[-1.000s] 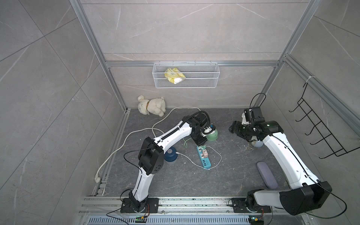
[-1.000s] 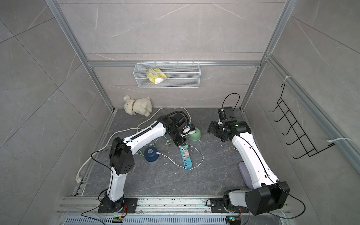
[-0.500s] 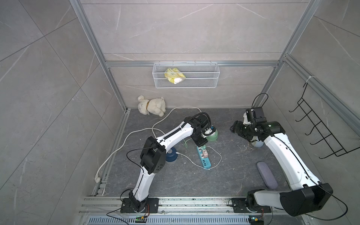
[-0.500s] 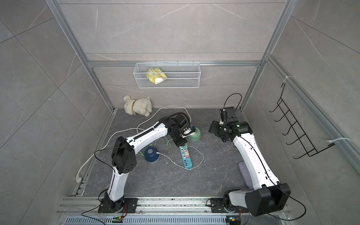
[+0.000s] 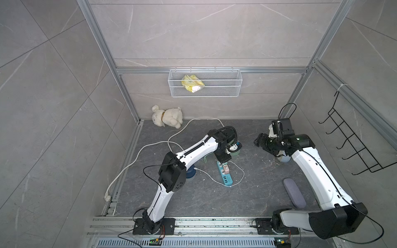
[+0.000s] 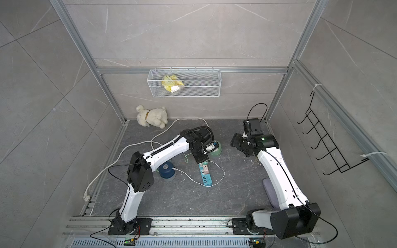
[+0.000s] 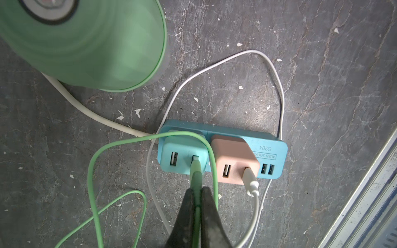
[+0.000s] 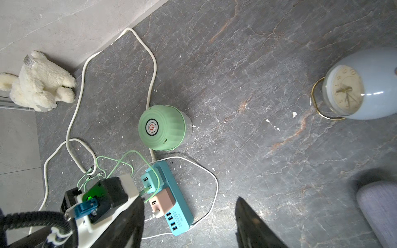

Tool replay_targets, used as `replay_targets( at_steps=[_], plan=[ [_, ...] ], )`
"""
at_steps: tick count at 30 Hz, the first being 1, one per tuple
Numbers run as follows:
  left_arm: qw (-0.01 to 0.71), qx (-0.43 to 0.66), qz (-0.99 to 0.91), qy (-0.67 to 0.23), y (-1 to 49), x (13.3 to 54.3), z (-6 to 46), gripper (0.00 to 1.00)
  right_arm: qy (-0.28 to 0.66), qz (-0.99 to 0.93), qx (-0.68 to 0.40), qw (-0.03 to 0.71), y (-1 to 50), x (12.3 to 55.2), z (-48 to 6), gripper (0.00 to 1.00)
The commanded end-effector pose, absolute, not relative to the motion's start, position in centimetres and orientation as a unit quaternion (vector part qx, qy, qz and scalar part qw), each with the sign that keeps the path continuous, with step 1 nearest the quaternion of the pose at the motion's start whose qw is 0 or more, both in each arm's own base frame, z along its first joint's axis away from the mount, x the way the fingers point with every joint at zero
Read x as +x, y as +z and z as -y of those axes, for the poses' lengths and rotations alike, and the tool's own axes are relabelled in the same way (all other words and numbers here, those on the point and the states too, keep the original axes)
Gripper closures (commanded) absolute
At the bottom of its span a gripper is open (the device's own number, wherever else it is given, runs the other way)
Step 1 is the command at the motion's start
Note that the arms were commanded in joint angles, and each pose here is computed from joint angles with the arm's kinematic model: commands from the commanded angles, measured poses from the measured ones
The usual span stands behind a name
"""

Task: Charge the cordless meat grinders
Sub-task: Insert the charging cable into the plug.

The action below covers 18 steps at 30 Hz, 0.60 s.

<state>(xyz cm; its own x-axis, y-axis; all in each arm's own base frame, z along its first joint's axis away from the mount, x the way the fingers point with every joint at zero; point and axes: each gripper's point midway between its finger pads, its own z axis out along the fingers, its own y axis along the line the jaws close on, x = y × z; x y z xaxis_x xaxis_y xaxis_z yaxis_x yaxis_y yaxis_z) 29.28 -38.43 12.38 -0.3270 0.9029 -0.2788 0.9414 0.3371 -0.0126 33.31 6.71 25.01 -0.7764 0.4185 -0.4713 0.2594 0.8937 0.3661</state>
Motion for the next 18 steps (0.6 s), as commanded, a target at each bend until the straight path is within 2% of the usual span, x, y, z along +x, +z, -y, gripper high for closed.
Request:
replay_targets(
  at_steps=[1, 5, 17, 18],
  plan=[
    [0.066, 0.588, -0.805, -0.042, 11.4, 27.9, 36.8, 1.0, 0.146, -0.929, 0.188, 0.285, 25.3, 33.0, -6.6, 0.32],
    [0.062, 0.596, -0.8, -0.015, 11.1, 27.8, 36.6, 1.0, 0.148, -0.929, 0.187, 0.283, 25.3, 33.0, -6.7, 0.32],
    [0.036, 0.589, -0.807, -0.034, 10.3, 27.8, 38.0, 1.0, 0.156, -0.932, 0.181, 0.273, 25.5, 32.6, -7.0, 0.32],
    [0.021, 0.588, -0.808, -0.03, 9.0, 27.8, 38.1, 1.0, 0.156, -0.933, 0.179, 0.272, 25.5, 32.5, -7.1, 0.32]
  ],
)
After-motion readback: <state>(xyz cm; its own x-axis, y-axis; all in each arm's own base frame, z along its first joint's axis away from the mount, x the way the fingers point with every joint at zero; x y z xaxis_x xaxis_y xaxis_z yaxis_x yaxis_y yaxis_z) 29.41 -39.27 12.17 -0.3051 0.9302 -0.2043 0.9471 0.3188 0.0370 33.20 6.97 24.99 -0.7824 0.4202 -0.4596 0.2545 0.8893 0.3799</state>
